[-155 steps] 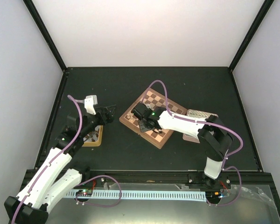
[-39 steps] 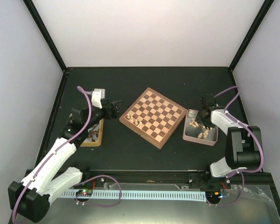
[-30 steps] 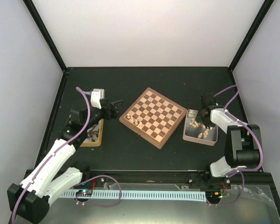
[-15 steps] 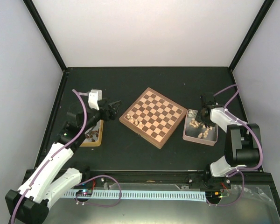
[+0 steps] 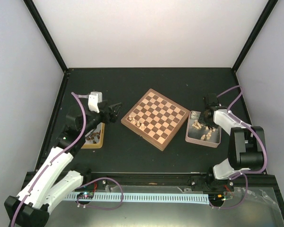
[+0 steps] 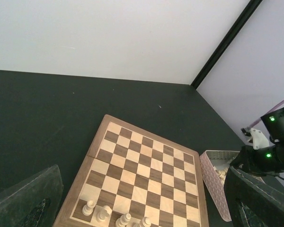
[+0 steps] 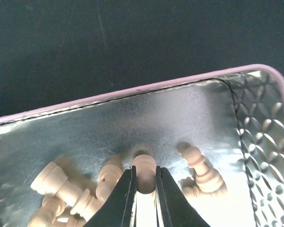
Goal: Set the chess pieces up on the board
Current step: Pick up the chess piece from the storage box, then place the chess piece on the chessboard.
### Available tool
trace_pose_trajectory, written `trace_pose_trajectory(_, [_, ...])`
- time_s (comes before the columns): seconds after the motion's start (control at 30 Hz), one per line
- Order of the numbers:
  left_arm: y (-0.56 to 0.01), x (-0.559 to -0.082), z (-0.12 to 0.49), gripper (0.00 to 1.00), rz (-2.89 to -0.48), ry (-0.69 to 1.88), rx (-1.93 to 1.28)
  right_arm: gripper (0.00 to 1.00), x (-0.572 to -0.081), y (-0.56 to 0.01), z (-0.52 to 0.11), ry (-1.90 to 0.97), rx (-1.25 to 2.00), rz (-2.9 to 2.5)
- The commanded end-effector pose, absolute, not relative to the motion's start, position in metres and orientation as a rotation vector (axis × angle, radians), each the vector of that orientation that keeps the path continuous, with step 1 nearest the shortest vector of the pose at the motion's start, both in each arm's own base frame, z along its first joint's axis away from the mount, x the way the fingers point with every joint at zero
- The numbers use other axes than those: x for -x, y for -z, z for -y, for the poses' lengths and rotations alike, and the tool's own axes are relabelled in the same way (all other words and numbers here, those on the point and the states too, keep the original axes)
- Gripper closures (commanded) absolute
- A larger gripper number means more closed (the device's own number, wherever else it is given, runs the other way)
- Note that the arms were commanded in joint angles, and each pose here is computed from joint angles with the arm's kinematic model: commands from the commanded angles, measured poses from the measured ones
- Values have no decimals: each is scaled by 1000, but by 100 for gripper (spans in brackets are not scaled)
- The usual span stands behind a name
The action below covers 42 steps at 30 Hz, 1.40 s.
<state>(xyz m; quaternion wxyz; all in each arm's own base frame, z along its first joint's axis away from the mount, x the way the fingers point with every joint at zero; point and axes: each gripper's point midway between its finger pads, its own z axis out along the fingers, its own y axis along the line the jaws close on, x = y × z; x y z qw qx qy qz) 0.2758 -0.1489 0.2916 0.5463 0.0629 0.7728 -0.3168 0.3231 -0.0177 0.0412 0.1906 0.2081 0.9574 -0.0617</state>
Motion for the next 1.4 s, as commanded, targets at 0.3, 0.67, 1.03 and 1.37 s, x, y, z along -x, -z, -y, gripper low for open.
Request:
trace_pose_trajectory(0.3, [-288,-280,122,5,-1859,608,-39,94,-336,-129,-80,-4,-293,-2571])
trace_pose_trajectory(0.67, [-272,-279,102,5,-1921,539,100,93,-368,-137,-273,-171,183,-2573])
trace_pose_trajectory(1.03, [-272,-274,95,4,-1920,518,121,93,-382,-119,-381,-233,347,-2564])
trace_pose_trajectory(1.37, [-272,-273,91,4,-1916,497,126,92,-374,-84,-397,-196,429,-2621])
